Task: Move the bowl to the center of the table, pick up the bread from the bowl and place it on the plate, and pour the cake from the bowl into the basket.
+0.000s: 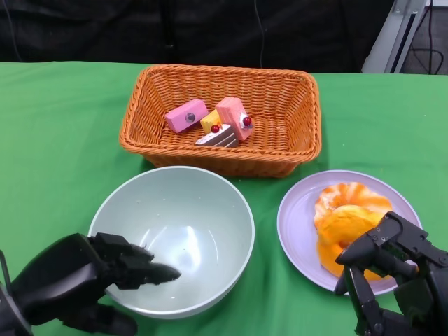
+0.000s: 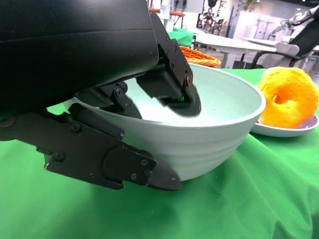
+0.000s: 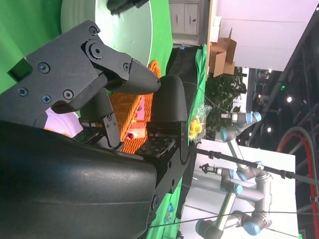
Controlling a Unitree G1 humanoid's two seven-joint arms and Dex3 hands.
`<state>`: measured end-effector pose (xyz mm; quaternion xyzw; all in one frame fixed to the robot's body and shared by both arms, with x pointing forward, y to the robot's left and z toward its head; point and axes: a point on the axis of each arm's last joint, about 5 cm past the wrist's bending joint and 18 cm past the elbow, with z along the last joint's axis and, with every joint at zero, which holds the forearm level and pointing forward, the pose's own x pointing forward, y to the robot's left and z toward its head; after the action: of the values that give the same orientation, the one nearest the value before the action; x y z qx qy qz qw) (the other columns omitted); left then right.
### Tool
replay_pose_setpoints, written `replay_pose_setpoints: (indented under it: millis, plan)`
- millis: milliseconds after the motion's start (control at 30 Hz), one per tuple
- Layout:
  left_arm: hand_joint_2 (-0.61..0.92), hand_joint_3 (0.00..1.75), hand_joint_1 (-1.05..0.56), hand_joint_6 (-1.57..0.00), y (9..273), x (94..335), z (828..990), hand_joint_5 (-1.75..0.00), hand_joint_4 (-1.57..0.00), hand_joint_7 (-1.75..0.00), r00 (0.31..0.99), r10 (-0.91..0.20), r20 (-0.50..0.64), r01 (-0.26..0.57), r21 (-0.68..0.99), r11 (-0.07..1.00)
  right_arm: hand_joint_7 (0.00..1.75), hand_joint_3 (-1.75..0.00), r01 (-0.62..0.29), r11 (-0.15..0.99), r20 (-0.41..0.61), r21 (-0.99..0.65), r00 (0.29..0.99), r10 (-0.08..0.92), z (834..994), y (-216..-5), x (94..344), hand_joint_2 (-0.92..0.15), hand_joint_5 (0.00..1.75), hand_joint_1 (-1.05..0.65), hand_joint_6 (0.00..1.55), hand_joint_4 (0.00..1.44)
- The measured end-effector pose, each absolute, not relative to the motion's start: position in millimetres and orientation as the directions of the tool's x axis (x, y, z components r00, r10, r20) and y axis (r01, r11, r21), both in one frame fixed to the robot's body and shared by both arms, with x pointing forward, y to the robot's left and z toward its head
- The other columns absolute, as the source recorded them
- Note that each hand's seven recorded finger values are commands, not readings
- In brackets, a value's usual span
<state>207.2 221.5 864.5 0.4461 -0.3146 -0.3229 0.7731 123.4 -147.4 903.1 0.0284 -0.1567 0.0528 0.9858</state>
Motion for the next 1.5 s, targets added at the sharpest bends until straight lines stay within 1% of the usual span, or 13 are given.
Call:
replay_pose_setpoints:
  millis: [200,300,400,500,667,867,933,967,1033,1067,1167,1300,1500]
  plan:
    - [0.92,0.54,-1.0,-0.27,219.0,203.0,863.7,0.0,-0.31,-0.01,0.654,-0.709,0.262,0.181,0.856,0.484,1.39,-1.1,-0.113,0.993,0.311,0.04,0.946,0.095,903.1,-147.4,123.4,-0.5,1.6,-0.13,0.64,0.73]
    - [0.92,0.56,-1.0,-0.29,214.8,203.0,864.4,-0.01,-0.32,-0.02,0.673,-0.665,0.324,0.167,0.809,0.563,1.39,-1.11,-0.114,0.993,0.311,0.04,0.946,0.096,903.1,-147.3,123.4,-0.49,1.6,-0.13,0.64,0.73]
    - [0.92,0.54,-0.97,-0.38,209.4,203.0,866.0,-0.05,-0.41,-0.04,0.683,-0.617,0.391,0.2,0.712,0.673,1.39,-1.11,-0.114,0.993,0.311,0.04,0.945,0.096,903.1,-147.3,123.4,-0.49,1.6,-0.14,0.64,0.73]
    - [0.92,0.39,-0.88,-0.5,201.1,204.1,868.1,-0.09,-0.55,-0.05,0.697,-0.578,0.424,0.261,0.601,0.755,1.4,-1.12,-0.114,0.993,0.311,0.038,0.945,0.096,903.1,-147.1,123.4,-0.48,1.61,-0.14,0.64,0.74]
    - [0.92,0.2,-0.52,-0.64,189.4,201.7,873.1,-0.2,-0.9,-0.06,0.742,-0.512,0.433,0.367,0.377,0.85,1.41,-1.13,-0.118,0.992,0.311,0.036,0.945,0.101,903.1,-146.9,123.4,-0.47,1.61,-0.15,0.63,0.73]
    - [0.92,0.15,-0.28,-0.81,182.0,192.2,879.0,-0.29,-1.05,-0.11,0.767,-0.5,0.403,0.509,0.093,0.856,1.39,-0.99,-0.152,0.987,0.301,0.054,0.945,0.129,903.1,-144.1,123.7,-0.53,1.59,-0.21,0.64,0.74]
    - [0.92,0.21,-0.2,-0.93,180.1,190.6,877.8,-0.51,-1.01,-0.14,0.768,-0.499,0.402,0.519,0.067,0.852,1.38,-0.94,-0.163,0.985,0.301,0.053,0.943,0.14,903.1,-142.8,123.8,-0.56,1.59,-0.22,0.64,0.74]
    - [0.92,0.27,-0.14,-1.01,179.6,190.0,877.4,-0.75,-0.91,-0.23,0.769,-0.496,0.403,0.52,0.058,0.852,1.38,-0.92,-0.168,0.984,0.301,0.052,0.943,0.145,903.1,-142.3,123.8,-0.57,1.59,-0.22,0.65,0.74]
    - [0.9,0.37,-0.08,-0.97,179.2,189.2,877.5,-0.96,-0.84,-0.51,0.773,-0.486,0.408,0.517,0.041,0.855,1.37,-0.9,-0.171,0.984,0.301,0.051,0.942,0.148,903.0,-142.0,123.8,-0.58,1.58,-0.22,0.65,0.74]
    - [0.83,0.55,-0.06,-0.9,178.9,189.0,877.5,-1.16,-0.8,-0.81,0.772,-0.487,0.408,0.517,0.04,0.855,1.37,-0.9,-0.172,0.984,0.3,0.049,0.942,0.15,903.0,-141.9,123.9,-0.58,1.58,-0.23,0.64,0.74]
    - [0.65,0.94,-0.05,-0.78,178.7,188.9,876.9,-1.47,-0.76,-1.2,0.769,-0.499,0.4,0.524,0.051,0.85,1.38,-0.93,-0.178,0.983,0.29,0.047,0.944,0.157,902.6,-141.2,124.0,-0.57,1.58,-0.21,0.64,0.73]
    - [0.61,1.05,-0.05,-0.75,181.7,189.8,877.8,-1.58,-0.76,-1.31,0.754,-0.525,0.396,0.541,0.08,0.837,1.38,-0.98,-0.201,0.979,0.282,0.047,0.942,0.18,902.3,-139.6,123.8,-0.55,1.59,-0.18,0.64,0.73]
    - [0.59,1.09,-0.08,-0.74,188.3,187.2,874.9,-1.62,-0.75,-1.35,0.749,-0.555,0.36,0.567,0.083,0.819,1.4,-1.02,-0.25,0.967,0.254,0.057,0.94,0.228,903.1,-135.3,119.6,-0.53,1.61,-0.16,0.62,0.7]
